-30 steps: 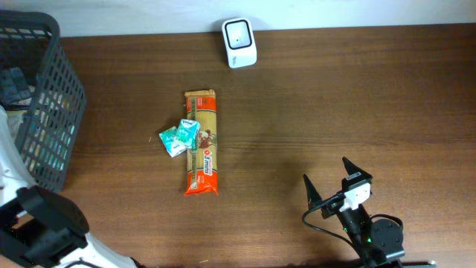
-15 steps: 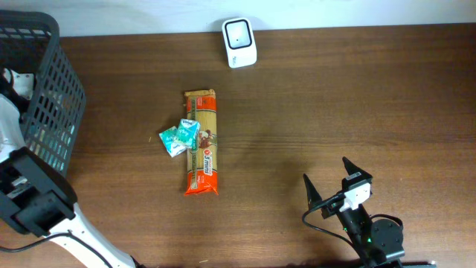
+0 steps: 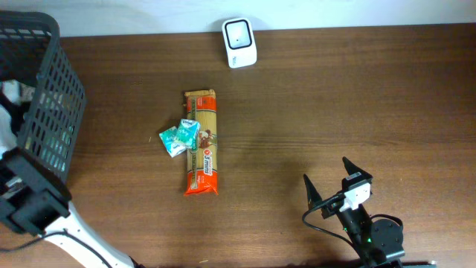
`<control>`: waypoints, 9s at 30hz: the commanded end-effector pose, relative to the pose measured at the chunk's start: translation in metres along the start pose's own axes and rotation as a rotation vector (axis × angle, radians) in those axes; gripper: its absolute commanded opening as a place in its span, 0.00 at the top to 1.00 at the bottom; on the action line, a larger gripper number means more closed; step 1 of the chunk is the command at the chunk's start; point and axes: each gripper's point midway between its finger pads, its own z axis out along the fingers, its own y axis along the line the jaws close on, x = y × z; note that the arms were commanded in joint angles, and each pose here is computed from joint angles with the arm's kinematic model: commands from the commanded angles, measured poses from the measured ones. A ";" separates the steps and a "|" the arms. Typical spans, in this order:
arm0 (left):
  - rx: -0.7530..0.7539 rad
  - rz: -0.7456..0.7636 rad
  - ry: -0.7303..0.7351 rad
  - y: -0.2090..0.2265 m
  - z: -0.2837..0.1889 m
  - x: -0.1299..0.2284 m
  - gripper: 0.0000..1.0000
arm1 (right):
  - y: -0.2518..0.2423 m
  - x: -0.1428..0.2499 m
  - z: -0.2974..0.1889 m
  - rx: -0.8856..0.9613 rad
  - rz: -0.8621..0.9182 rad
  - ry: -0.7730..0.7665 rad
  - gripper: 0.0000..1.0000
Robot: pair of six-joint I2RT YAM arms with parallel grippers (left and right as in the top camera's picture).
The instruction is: Scan the item barcode
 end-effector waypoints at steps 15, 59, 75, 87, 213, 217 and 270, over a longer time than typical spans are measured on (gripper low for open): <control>0.454 0.457 -0.086 -0.331 -0.284 0.074 1.00 | 0.003 0.003 0.000 -0.011 -0.007 0.003 0.01; 0.303 -0.193 0.188 -0.007 -0.022 0.091 0.04 | 0.003 0.003 0.000 -0.011 -0.007 0.003 0.01; 0.373 -0.149 0.320 -0.023 0.027 0.118 1.00 | 0.003 0.003 0.000 -0.011 -0.007 0.002 0.01; 0.318 -0.027 -0.371 -0.087 -0.367 -0.008 1.00 | 0.003 0.003 0.000 -0.011 -0.007 0.002 0.01; 0.425 0.283 -0.256 -0.275 -0.258 0.055 0.01 | 0.003 0.003 0.000 -0.011 -0.007 0.003 0.01; 0.350 0.255 -0.247 -0.225 -0.241 0.048 0.01 | 0.003 0.003 0.000 -0.011 -0.007 0.003 0.01; 0.468 0.149 -0.359 -0.170 -0.239 0.024 0.01 | 0.003 0.003 0.000 -0.011 -0.007 0.002 0.01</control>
